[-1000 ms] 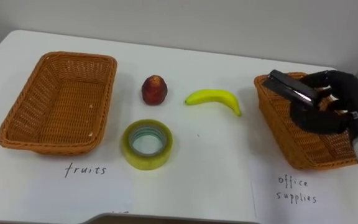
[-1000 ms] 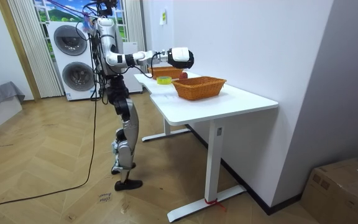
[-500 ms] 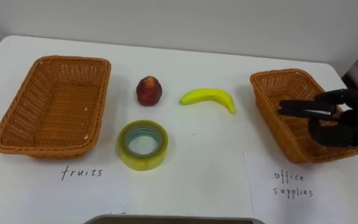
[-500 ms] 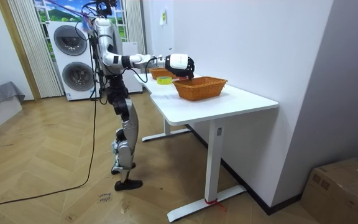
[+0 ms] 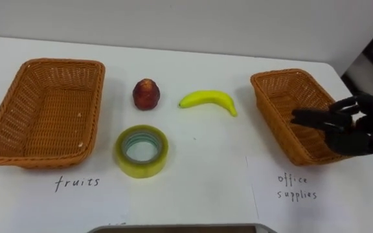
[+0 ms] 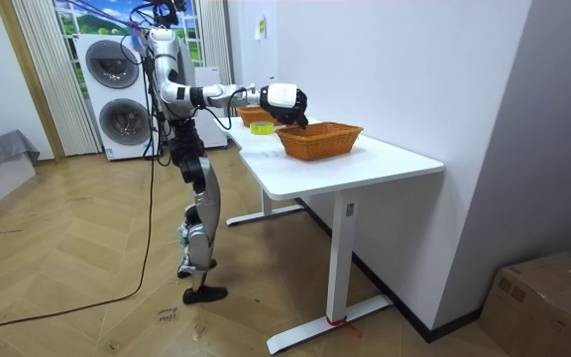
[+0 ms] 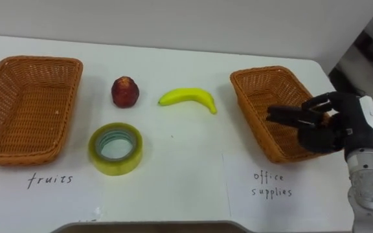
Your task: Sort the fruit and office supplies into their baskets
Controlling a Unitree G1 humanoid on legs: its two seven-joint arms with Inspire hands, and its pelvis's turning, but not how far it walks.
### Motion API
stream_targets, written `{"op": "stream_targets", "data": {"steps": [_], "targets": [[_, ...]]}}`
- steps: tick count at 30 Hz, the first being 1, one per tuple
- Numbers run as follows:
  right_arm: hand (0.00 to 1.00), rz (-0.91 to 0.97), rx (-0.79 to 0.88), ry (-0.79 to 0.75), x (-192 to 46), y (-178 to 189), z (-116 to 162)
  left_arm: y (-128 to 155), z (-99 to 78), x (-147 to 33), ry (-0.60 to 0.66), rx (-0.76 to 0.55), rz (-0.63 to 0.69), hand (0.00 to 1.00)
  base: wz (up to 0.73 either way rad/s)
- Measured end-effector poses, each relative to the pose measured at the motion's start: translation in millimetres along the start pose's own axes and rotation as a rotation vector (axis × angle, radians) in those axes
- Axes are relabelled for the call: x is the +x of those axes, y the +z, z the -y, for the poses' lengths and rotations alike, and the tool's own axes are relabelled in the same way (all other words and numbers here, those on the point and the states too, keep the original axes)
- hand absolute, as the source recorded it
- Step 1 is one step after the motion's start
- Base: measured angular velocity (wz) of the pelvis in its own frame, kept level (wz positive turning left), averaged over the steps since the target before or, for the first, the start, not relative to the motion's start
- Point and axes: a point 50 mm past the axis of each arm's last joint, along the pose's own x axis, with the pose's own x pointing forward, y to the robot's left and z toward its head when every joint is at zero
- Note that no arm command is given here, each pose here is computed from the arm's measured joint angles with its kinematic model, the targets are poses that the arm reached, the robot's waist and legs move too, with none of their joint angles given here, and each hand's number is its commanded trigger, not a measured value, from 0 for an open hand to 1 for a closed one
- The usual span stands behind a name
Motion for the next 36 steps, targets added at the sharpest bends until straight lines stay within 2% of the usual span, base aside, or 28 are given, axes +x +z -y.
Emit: {"op": "stream_targets", "data": {"steps": [14, 36], "targets": [[0.00, -0.010, -0.028, -0.028, -0.4, -2.1, 6.7, -1.0, 0.1, -0.2, 0.000, 0.001, -0.003, 0.00, 0.00], [0.00, -0.012, -0.028, 0.038, -0.5, -2.2, 3.5, -3.3, 1.4, -0.3, -0.019, 0.002, -0.021, 0.00, 0.00]]}}
